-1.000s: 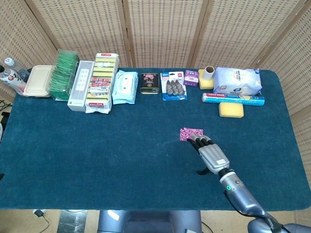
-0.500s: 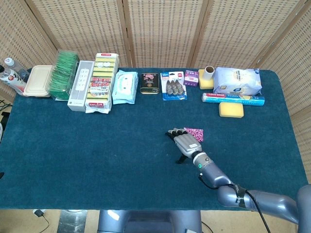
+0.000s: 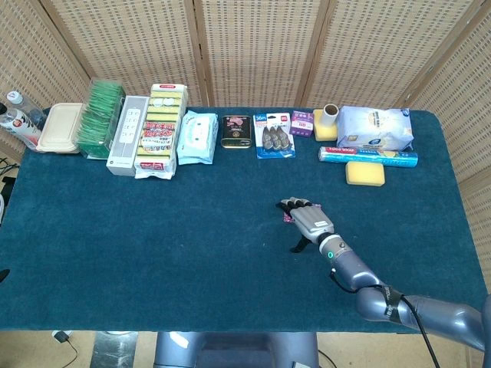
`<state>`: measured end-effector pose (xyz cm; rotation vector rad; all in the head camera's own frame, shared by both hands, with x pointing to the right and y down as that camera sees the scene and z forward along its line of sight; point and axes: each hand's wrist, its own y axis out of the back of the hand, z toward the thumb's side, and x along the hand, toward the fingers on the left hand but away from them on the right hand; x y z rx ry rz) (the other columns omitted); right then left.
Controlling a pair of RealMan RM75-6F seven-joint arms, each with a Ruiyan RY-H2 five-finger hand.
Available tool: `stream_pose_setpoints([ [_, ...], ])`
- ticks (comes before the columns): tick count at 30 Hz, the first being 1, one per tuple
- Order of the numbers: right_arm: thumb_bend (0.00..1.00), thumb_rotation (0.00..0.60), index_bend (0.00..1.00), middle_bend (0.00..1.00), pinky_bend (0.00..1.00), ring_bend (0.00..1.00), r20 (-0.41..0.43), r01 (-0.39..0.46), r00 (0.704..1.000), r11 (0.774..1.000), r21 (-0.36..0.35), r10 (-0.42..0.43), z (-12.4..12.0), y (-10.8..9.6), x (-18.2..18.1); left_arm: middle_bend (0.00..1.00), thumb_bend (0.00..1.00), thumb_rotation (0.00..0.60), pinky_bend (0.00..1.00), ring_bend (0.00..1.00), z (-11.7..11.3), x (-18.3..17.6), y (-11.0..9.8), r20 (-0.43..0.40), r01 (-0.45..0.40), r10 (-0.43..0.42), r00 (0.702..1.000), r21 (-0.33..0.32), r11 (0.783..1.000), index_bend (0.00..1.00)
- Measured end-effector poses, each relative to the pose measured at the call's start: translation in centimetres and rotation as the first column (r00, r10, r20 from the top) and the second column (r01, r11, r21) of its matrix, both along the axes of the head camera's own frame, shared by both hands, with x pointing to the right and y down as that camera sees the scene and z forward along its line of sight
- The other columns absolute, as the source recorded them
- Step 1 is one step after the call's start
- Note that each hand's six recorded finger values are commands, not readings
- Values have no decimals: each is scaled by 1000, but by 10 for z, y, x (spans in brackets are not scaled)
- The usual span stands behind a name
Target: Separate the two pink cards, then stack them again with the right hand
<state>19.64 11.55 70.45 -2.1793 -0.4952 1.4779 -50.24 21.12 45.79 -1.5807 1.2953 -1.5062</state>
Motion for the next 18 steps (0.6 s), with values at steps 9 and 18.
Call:
stream_pose_setpoints([
  [9,0,582,88,93,67,14,-4,-31,1000,999,-36,30,3,8,22,0,104,600,58,0,1,3,1,0,-6,6,1000,-5,1000,0],
  [18,0,583,90,93,104,34,-30,-59,998,996,-69,57,18,10,38,0,102,600,58,0,1,3,2,-1,-6,6,1000,-4,1000,0],
])
